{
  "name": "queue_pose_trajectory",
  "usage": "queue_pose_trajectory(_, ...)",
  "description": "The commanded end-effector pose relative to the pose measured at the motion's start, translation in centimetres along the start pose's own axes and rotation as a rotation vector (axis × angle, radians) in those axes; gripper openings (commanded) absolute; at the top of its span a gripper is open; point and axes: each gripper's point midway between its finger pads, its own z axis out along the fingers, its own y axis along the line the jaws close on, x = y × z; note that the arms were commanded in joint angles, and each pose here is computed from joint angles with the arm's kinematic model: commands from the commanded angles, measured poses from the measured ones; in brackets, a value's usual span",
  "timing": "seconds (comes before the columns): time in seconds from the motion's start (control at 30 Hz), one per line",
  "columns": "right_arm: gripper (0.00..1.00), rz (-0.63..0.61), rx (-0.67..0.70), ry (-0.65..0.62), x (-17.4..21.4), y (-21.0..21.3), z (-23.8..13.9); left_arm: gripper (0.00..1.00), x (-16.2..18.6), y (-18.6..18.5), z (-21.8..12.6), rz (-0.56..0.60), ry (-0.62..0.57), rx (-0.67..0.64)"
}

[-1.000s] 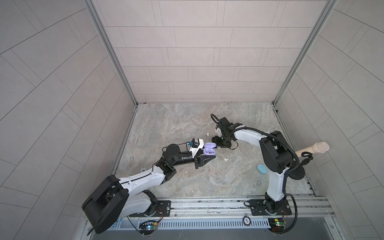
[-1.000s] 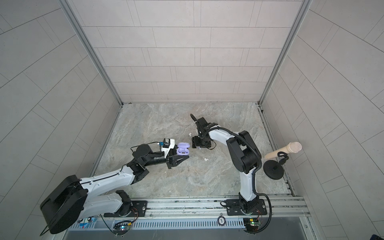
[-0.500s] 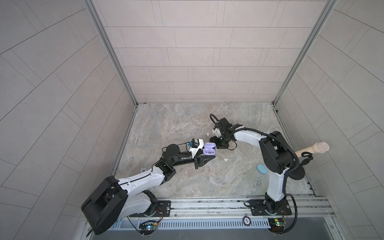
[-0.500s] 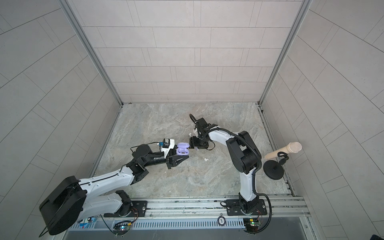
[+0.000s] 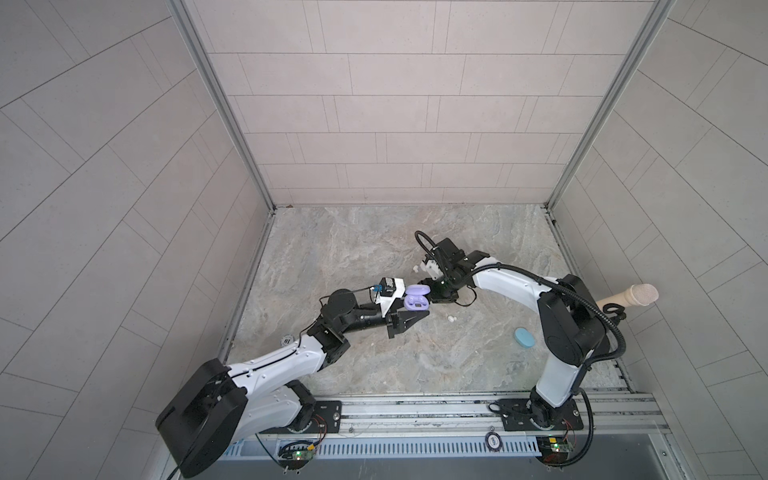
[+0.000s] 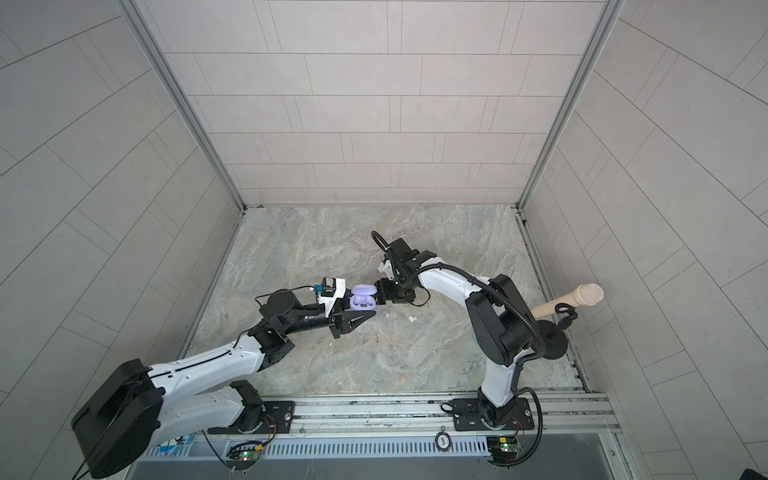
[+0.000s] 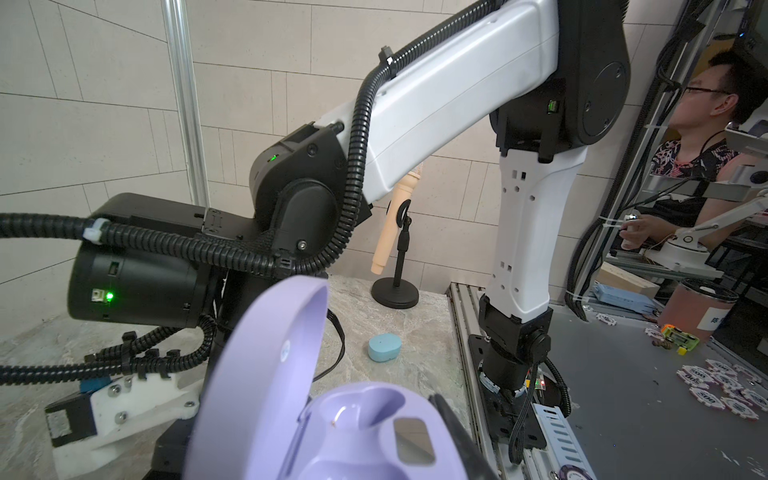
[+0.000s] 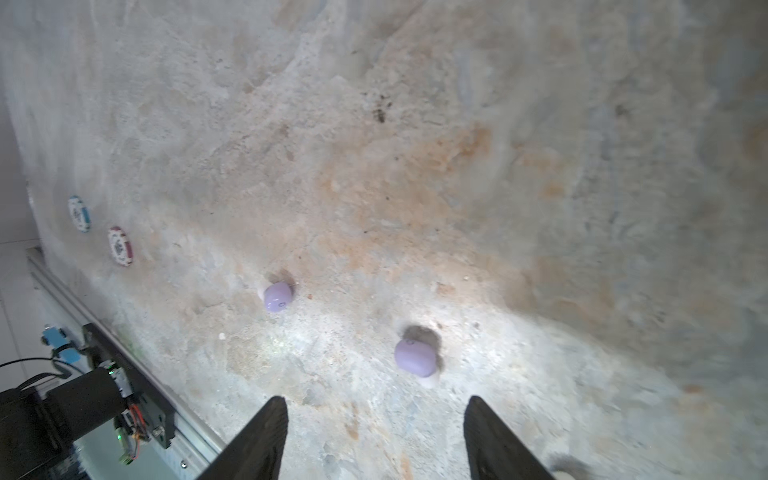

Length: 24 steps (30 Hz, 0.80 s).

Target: Insert the wireless bluetooth earbuds into the charging case

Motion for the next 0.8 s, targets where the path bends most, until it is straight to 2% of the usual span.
queue_pose_trajectory(0.0, 0.69, -0.002, 0.097, 0.012, 0.1, -1.6, 0.0, 0.08, -0.3, -0.2, -0.5, 0.011, -0.010, -0.010)
queue_pose_trajectory(0.23, 0.65, 0.019, 0.121, 0.041, 0.9, -2.0, 1.6, 0.08, -0.5, -0.4, -1.3, 0.008, -0.003, -0.036)
queue_pose_trajectory(0.5, 0.64, 0.119, 0.086, 0.026, 2.9, -0.5, 2.4, 0.08, -0.2, -0.3, -2.2, -0.011, 0.008, -0.080)
queue_pose_trajectory(0.67, 0.68, 0.006, 0.274, 0.025, 2.8, -1.3, 2.0, 0.08, -0.2, -0.3, -2.7, -0.028, 0.005, -0.105)
queue_pose_trajectory(0.77, 0.68, -0.022, 0.317, 0.011, 2.0, -1.7, 1.8, 0.08, -0.2, -0.2, -3.1, -0.038, 0.006, -0.125)
